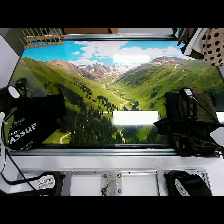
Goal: Fold the clothes and pants, and hang the long-sleeved shirts on hangers.
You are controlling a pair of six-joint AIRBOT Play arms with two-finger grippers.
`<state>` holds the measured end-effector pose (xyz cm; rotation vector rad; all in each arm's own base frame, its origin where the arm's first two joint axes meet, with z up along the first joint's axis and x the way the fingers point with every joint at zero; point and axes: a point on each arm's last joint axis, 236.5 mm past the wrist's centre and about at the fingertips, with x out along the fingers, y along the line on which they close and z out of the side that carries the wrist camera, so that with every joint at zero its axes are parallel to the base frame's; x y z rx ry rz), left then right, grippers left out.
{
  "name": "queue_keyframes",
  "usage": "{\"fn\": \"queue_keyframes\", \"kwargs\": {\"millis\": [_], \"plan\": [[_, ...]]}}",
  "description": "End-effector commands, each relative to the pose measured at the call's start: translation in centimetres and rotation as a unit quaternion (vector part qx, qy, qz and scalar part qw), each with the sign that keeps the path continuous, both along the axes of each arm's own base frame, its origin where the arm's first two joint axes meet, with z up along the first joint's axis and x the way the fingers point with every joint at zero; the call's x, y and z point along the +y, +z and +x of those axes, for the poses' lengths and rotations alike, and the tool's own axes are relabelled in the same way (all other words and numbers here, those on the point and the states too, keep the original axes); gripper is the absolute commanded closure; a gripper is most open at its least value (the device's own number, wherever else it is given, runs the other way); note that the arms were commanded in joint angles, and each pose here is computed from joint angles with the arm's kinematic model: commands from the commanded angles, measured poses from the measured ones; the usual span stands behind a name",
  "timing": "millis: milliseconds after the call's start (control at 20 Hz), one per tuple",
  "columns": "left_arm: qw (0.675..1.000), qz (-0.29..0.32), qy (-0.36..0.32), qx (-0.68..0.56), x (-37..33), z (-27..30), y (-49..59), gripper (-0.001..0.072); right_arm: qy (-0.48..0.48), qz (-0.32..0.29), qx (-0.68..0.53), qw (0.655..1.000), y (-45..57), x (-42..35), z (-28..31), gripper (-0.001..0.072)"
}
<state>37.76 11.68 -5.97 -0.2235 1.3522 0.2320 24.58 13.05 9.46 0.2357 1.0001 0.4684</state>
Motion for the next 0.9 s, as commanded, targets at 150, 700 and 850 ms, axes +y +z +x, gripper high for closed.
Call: {"fn": "queue_keyframes", "kwargs": {"millis": [150, 700, 850], "plan": [[0.996, -0.022, 0.010, 0.086, 0.4, -2.2, -6.0, 0.0013, 0.000, 0.000, 0.001, 1.000, 0.0, 0.0, 0.0, 0.0698], [0.995, -0.089, -0.039, 0.000, -6.8, 2.7, 1.1, 0.0701, 0.003, 0.018, 0.003, 1.000, 0.4, 0.7, -0.2, 0.0698], [0.980, -0.095, -0.141, -0.106, -15.6, 6.0, 10.0, 0.0700, -0.024, -0.057, -0.047, 0.997, 0.5, -2.6, 2.1, 0.0699]]}}
